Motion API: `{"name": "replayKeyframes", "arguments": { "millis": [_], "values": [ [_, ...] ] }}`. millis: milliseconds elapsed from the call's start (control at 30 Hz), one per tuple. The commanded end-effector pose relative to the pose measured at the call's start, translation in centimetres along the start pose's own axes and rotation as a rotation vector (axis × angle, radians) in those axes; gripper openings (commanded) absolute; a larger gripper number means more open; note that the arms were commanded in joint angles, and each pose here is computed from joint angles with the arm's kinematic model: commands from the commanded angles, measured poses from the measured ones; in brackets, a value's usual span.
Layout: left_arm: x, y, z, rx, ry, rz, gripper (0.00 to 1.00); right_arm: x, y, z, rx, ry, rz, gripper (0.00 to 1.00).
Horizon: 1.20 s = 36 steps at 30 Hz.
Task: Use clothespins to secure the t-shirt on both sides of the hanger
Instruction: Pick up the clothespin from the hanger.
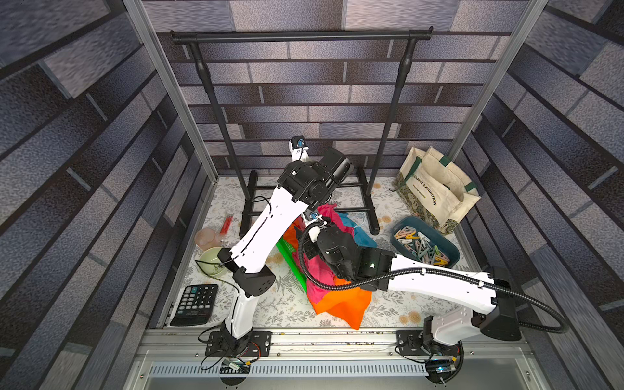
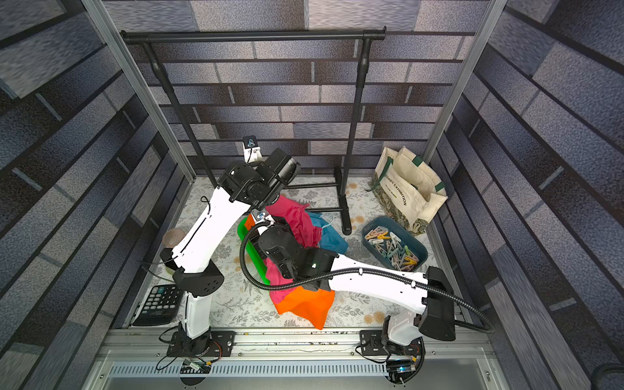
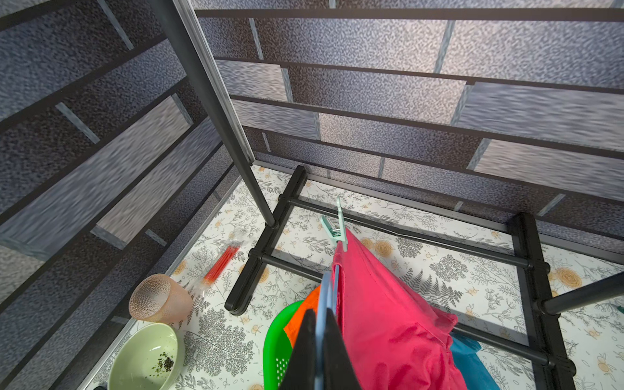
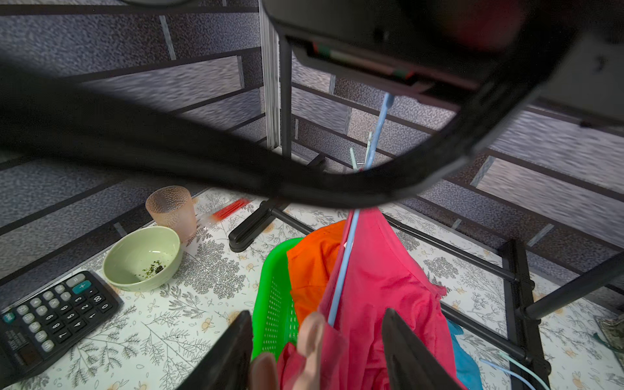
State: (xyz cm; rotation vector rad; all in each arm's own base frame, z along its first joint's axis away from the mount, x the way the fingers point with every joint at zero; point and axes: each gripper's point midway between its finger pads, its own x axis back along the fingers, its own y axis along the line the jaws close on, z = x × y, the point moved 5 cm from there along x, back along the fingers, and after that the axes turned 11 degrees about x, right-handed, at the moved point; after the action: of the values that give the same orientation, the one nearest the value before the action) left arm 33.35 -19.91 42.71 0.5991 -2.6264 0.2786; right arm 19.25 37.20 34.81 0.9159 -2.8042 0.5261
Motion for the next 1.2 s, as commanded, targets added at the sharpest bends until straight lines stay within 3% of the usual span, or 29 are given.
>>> {"name": "replayKeyframes", "arguments": {
  "millis": [0, 267, 533, 633, 800, 1000, 1167],
  "values": [
    [0.6, 0.3, -0.3, 0.003, -0.019, -0.003, 0.00, 0.6, -2.1, -2.4, -0.039, -0.061, 0.100, 0.52],
    [0.9, 0.5, -0.6, 0.003, -0.027, 0.001, 0.00, 1.6, -3.5, -1.6, -0.105, -0.051, 0.090, 0.42],
    [1.0, 0.6, -0.7, 0.004, -0.027, 0.002, 0.00, 3.1, -4.8, -1.2, -0.291, -0.067, -0.049, 0.38],
    [1.0, 0.6, -0.7, 0.004, -0.027, 0.003, 0.00, 3.4, -5.3, -0.9, -0.350, -0.068, -0.079, 0.30],
    [1.2, 0.5, -0.7, 0.003, -0.027, 0.011, 0.00, 3.3, -5.8, -0.6, -0.409, -0.067, -0.109, 0.27],
    [1.3, 0.6, -0.8, 0.012, -0.022, 0.020, 0.00, 3.2, -5.7, -0.7, -0.470, -0.096, -0.174, 0.15],
    [1.3, 0.2, -0.6, 0.026, -0.007, 0.034, 0.00, 3.3, -5.6, -1.8, -0.555, -0.225, -0.213, 0.00]
  ]
}}
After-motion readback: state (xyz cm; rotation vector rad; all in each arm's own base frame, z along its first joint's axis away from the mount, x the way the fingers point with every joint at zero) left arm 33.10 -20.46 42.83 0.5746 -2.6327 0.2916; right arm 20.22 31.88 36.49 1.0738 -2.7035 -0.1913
